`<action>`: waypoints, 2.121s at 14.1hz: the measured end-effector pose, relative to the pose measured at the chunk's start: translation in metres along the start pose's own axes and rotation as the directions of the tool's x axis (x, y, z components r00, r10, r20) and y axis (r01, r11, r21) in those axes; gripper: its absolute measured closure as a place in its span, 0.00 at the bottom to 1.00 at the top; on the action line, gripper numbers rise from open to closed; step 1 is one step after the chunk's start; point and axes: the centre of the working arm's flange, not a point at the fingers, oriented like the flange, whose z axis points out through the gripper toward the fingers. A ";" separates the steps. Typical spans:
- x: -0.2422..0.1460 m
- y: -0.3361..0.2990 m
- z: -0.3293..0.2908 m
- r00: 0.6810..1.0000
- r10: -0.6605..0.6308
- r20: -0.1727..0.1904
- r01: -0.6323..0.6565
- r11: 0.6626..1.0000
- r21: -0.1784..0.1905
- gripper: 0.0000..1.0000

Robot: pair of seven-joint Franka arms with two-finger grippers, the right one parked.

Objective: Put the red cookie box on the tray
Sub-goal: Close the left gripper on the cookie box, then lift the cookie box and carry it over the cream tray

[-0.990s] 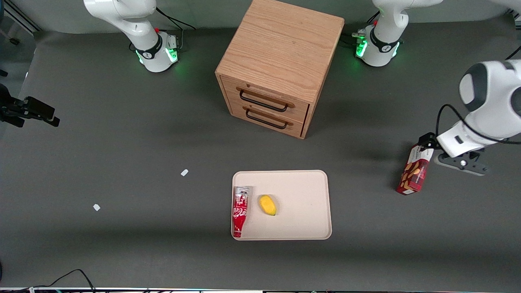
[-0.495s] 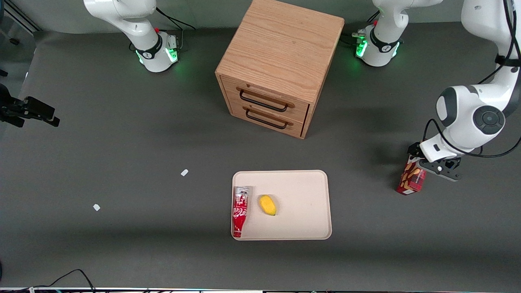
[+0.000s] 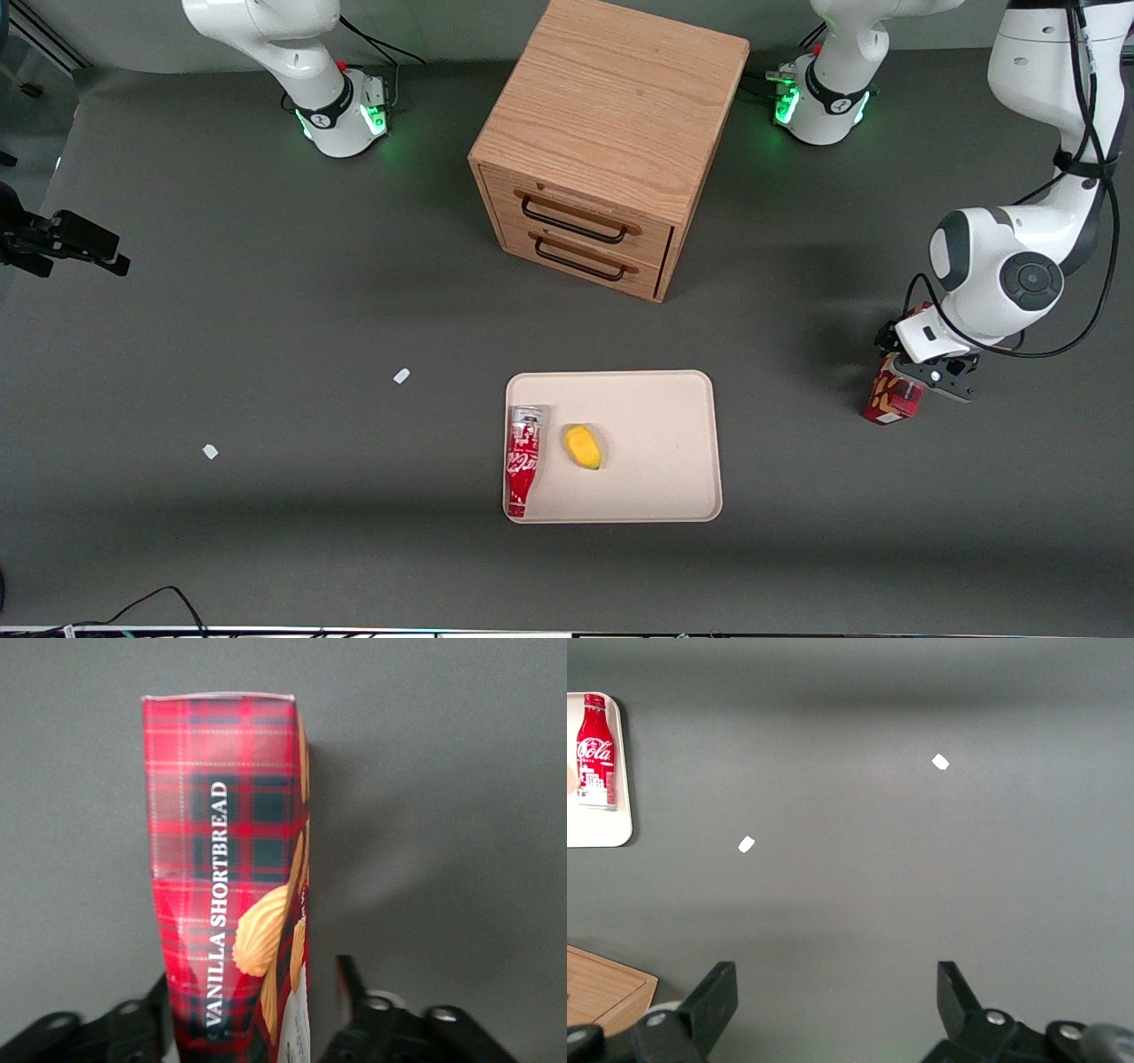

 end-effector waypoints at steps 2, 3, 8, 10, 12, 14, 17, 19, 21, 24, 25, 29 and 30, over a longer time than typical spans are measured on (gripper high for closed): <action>0.001 -0.001 -0.001 1.000 0.000 -0.002 0.000 1.000 0.001 0.56; 0.001 -0.001 -0.001 1.000 -0.001 -0.003 0.001 1.000 0.001 0.66; 0.006 -0.004 -0.009 1.000 -0.001 0.026 0.001 1.000 -0.011 0.83; 0.015 -0.009 -0.022 0.999 -0.005 0.037 0.005 1.000 -0.018 0.87; 0.029 -0.017 -0.050 0.998 -0.023 0.052 0.025 0.999 -0.039 0.87; 0.044 -0.024 -0.088 0.996 -0.050 0.074 0.054 0.997 -0.060 0.87; 0.076 -0.015 -0.162 0.988 -0.134 0.081 0.139 0.989 -0.056 0.87; 0.103 0.013 -0.211 0.974 -0.211 0.076 0.216 0.975 -0.057 0.87; 0.127 0.051 -0.247 0.955 -0.286 0.081 0.292 0.953 -0.079 0.87; 0.165 0.106 -0.258 0.929 -0.361 0.087 0.369 0.922 -0.117 0.87; 0.177 0.122 -0.250 0.917 -0.388 0.096 0.398 0.908 -0.131 0.87; 0.227 0.184 -0.191 0.884 -0.461 0.073 0.467 0.870 -0.159 0.87; 0.237 0.198 -0.170 0.885 -0.461 0.066 0.465 0.870 -0.163 0.87</action>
